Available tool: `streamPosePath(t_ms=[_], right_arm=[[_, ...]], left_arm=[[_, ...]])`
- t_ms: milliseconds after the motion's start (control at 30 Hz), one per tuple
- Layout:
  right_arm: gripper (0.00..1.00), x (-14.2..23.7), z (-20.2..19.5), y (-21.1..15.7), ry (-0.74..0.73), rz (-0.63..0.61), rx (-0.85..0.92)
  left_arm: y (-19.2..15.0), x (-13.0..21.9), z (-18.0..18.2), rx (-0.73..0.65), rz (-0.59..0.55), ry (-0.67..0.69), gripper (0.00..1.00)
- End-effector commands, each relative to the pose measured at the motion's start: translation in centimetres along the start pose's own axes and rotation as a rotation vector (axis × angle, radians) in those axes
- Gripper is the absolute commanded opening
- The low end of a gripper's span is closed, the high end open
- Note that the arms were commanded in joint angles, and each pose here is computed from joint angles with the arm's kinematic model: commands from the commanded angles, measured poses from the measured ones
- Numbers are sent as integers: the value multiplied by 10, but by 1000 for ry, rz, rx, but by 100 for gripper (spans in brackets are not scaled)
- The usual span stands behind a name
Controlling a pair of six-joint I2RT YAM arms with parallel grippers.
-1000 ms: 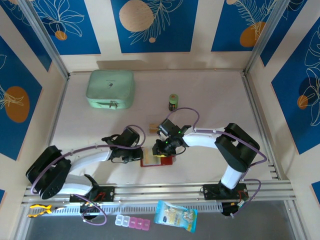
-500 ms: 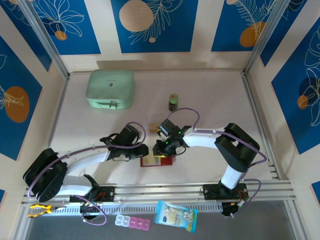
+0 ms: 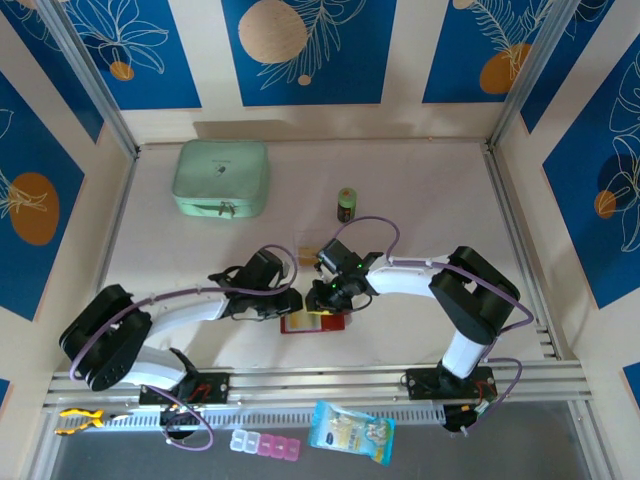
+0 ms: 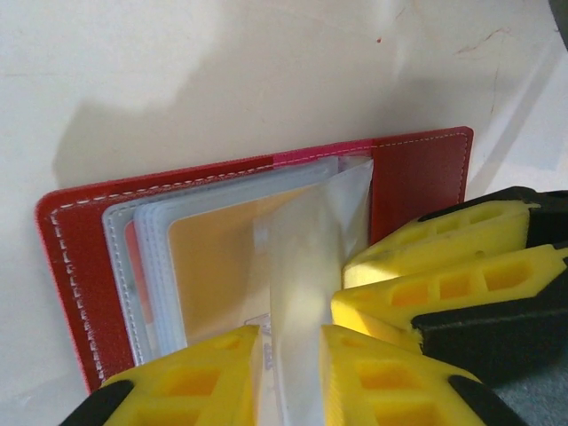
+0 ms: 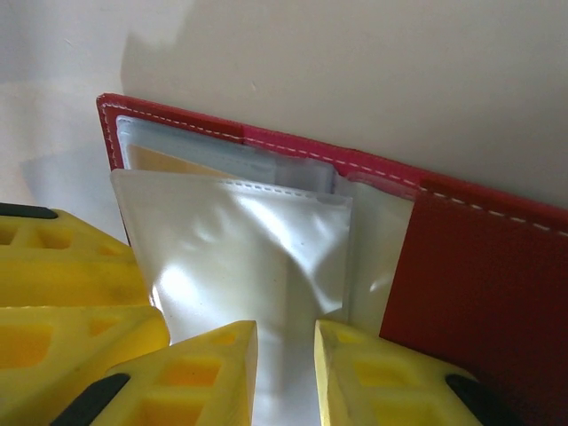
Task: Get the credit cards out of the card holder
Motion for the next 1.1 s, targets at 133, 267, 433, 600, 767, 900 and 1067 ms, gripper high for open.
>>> streamPosePath(t_ms=[133,267,433,600,767,900,1067], right_arm=[[24,6,-4,-5,-4,0,-5],[24,12,-2,-4,-3,-14,0],[24,24,-1,-4,-3,-38,9],[24,40,0,-1,6,-73,19],[24,57,0,2,24,-105,21],[24,69,-4,4,35,-126,17],[24,80,-11,5,55,-147,4]], left_arm=[[-1,0,-7,4,3,-31,20],[1,1,-9,6,0,-33,20],[3,5,-12,4,-11,-36,20],[6,12,-17,-4,-20,-34,20],[11,17,-22,-8,-32,-38,21],[14,16,-26,-8,-35,-39,23],[18,11,-34,-19,-28,-43,24]])
Point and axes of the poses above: each hand's point on the last joint's axis, 136 mm out from that joint toward the fingers, its own x axis back along the fingers, its own z axis along the line the jaws close on, y = z × x, the point moved 1 cm from there along x, back along the fingers, and after that the axes turned 13 degrees about -x, right-handed, at the moved point
